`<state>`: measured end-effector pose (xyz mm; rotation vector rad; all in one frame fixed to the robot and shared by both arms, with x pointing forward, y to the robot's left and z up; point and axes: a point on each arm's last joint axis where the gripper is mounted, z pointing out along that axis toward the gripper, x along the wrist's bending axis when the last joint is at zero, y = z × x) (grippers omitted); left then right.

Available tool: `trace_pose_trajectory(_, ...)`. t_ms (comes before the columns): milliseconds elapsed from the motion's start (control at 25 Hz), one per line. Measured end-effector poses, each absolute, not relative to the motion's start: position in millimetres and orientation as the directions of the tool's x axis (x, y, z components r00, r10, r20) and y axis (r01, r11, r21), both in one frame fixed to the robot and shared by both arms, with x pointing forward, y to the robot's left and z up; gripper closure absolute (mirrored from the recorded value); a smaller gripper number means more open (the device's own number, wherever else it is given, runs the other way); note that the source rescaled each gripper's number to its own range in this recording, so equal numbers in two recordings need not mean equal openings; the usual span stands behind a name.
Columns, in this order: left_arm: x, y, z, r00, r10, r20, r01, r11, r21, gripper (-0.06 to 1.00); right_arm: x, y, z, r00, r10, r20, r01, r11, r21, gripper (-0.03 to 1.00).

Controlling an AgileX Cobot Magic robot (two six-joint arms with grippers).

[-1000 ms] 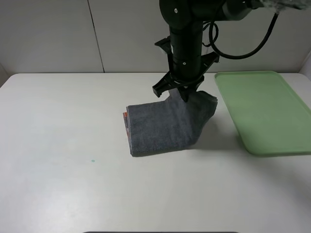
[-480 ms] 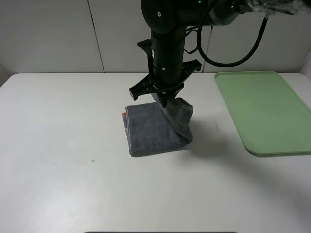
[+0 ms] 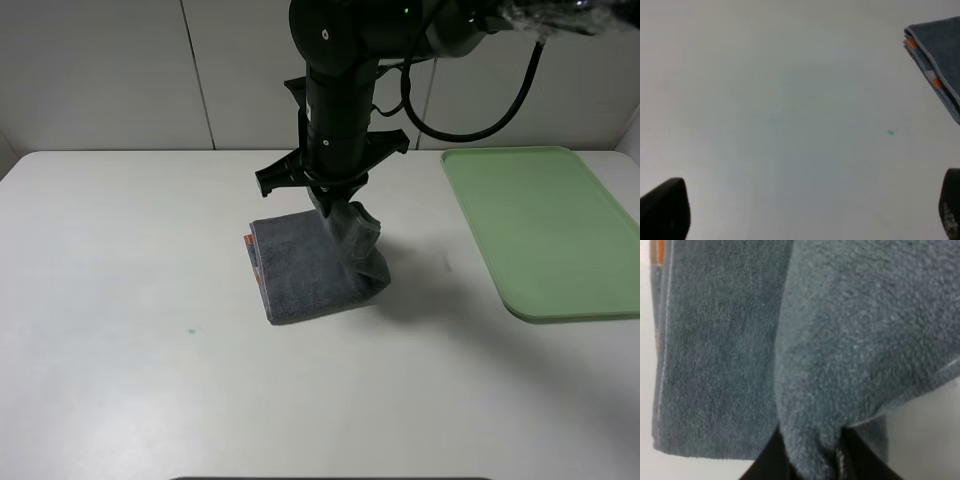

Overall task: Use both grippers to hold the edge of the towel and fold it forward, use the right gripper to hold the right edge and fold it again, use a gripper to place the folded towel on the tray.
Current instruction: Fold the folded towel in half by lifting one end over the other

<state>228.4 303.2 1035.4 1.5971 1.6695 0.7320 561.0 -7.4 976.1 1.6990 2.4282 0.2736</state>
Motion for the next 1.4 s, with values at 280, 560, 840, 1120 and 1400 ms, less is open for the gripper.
trace_pose_trajectory(280, 228, 303, 1035, 0.008, 0.995, -0.104, 0.597, 0.079, 0.798, -0.06, 558, -2, 966, -0.343, 0.939, -0.024, 0.916, 0.340, 0.215, 0.82)
trace_pose_trajectory(560, 228, 303, 1035, 0.008, 0.995, -0.104, 0.597, 0.079, 0.798, -0.06, 549, 8, 965, -0.362, 0.932, -0.019, 0.909, 0.357, 0.217, 0.82)
trace_pose_trajectory(840, 228, 303, 1035, 0.008, 0.995, -0.104, 0.597, 0.079, 0.798, -0.06, 551, 9, 965, -0.305, 0.952, 0.006, 0.926, 0.295, 0.236, 0.82)
trace_pose_trajectory(1120, 228, 303, 1035, 0.008, 0.995, -0.104, 0.597, 0.079, 0.798, -0.06, 551, 11, 966, -0.269, 0.963, 0.027, 0.935, 0.254, 0.249, 0.82)
trace_pose_trajectory(1400, 228, 303, 1035, 0.008, 0.995, -0.104, 0.597, 0.079, 0.798, -0.06, 551, 15, 966, -0.243, 0.967, 0.079, 0.943, 0.216, 0.254, 0.60)
